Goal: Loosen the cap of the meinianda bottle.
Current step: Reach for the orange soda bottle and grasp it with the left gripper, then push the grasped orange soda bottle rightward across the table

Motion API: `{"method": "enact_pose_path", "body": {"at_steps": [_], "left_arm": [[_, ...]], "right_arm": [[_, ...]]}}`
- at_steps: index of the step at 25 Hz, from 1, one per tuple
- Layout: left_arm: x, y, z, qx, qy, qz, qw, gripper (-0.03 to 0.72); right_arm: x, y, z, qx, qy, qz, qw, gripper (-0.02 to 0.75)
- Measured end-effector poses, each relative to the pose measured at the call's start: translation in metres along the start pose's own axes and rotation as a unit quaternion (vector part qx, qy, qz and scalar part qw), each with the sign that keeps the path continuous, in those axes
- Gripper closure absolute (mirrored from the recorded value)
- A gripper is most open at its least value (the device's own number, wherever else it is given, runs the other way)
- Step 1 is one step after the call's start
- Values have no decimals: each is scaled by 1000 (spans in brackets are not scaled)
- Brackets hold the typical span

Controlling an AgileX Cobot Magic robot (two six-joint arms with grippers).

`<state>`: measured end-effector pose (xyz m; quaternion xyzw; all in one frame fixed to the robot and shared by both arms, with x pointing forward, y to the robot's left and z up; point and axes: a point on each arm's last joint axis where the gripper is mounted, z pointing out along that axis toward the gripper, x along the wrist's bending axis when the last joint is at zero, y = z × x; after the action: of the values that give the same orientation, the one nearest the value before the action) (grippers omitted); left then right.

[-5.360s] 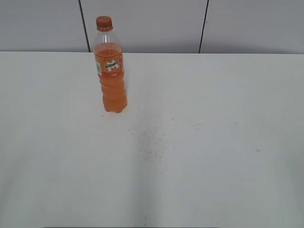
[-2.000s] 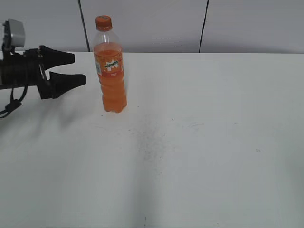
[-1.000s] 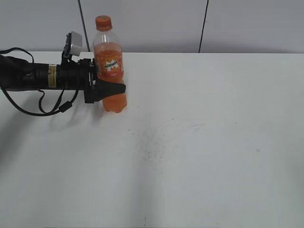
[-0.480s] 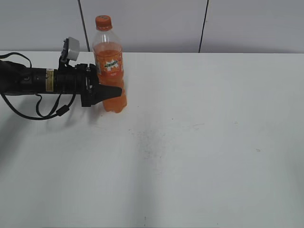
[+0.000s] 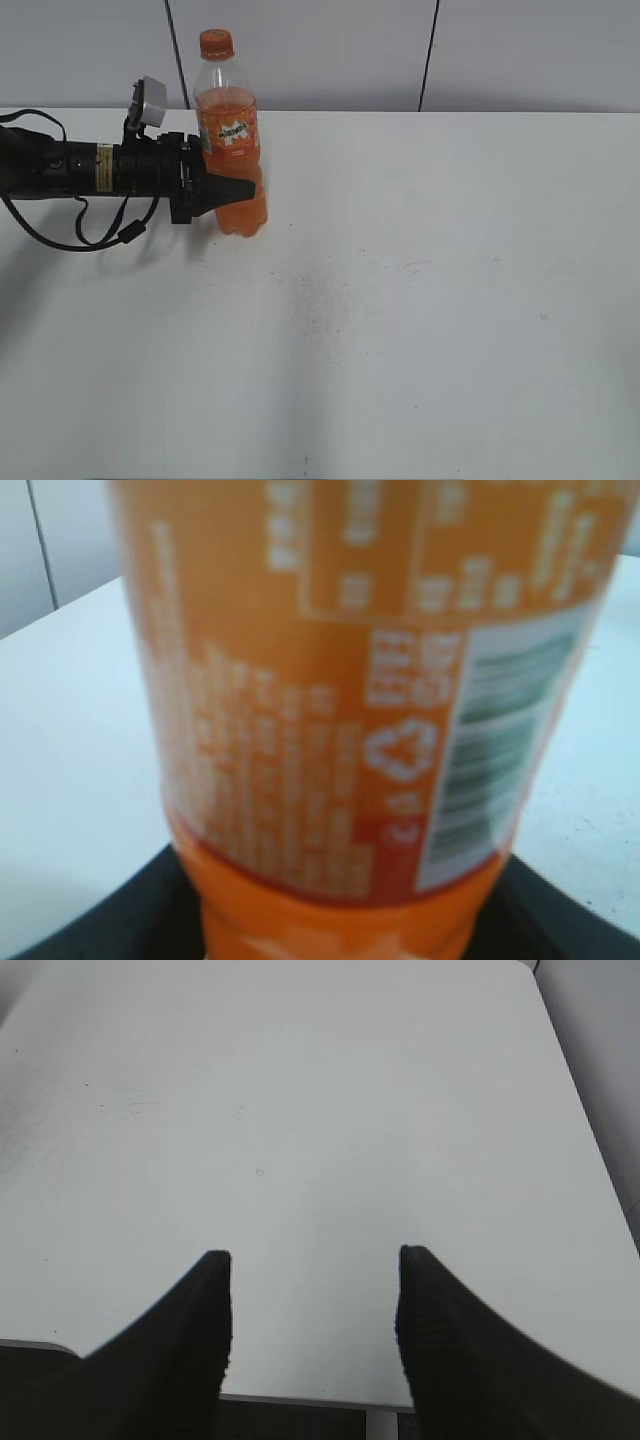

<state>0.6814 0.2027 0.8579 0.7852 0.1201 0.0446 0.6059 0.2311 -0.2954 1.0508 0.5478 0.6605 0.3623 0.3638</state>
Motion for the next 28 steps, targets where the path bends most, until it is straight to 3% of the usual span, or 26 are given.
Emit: {"method": "enact_pose_path", "body": {"at_steps": [4,7,15,20,23,28], "left_arm": [[-5,7,1,16,-2,12,1000,284],[-21,15,2,33,-9,16,999,284],[-92,44,26,12,-49,60,997,284],[-126,48,59,3,-92,87,992,284],[-137,49,69,-2,-106,100,989,284],[-135,37,75,-3,-100,97,990,284]], "right_arm": [[0,0,0,0,0,0,1000,338],[0,0,0,0,0,0,1000,338],[0,0,0,0,0,0,1000,338],[0,0,0,0,0,0,1000,338],[0,0,0,0,0,0,1000,338],[0,0,0,0,0,0,1000,338]]}}
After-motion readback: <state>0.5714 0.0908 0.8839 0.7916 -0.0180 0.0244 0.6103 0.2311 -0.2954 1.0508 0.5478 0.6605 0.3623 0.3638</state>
